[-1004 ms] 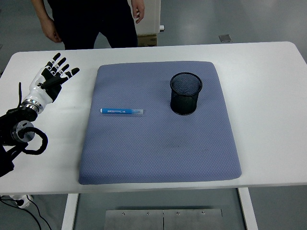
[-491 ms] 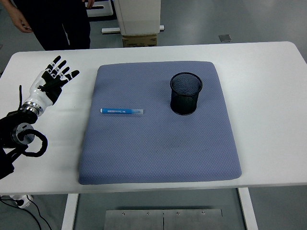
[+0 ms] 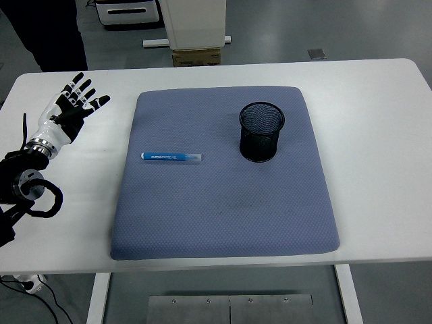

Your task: Left hand places marker in pen holder

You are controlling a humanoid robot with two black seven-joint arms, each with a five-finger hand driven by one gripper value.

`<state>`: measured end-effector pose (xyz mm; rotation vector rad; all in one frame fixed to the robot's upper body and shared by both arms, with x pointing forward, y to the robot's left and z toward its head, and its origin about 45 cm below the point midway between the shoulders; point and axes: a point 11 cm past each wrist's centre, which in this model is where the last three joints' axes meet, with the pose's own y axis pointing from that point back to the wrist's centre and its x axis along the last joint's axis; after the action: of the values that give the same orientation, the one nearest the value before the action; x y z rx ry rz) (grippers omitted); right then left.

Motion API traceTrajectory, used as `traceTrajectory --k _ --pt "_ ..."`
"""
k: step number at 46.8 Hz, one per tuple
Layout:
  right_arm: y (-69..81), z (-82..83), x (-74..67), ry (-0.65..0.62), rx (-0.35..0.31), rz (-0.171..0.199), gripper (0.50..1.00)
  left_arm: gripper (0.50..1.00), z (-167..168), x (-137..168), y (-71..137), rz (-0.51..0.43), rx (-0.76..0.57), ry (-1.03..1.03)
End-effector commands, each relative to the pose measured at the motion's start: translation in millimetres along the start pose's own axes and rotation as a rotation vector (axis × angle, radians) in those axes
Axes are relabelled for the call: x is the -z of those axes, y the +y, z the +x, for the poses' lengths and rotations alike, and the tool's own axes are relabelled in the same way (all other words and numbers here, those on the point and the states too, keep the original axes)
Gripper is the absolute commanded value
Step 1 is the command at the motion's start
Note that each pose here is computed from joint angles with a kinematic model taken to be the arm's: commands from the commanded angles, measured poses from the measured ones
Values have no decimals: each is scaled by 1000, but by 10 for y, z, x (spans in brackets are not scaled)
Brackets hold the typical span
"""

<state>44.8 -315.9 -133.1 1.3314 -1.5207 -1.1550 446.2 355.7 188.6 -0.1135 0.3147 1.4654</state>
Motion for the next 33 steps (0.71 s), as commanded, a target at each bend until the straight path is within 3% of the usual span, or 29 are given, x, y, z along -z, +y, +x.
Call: traceTrajectory --k 1,15,27,33 --pt "0 0 0 0 0 0 1000 1000 -36 30 -2 9 17 -43" --pt "0 0 0 0 0 0 1000 1000 -285 259 -73 41 16 -32" --pt "0 0 0 0 0 0 1000 1000 -443 -109 -240 -28 65 -96" --pt "0 0 0 0 0 0 1000 1000 -636 -340 -350 -40 150 -256"
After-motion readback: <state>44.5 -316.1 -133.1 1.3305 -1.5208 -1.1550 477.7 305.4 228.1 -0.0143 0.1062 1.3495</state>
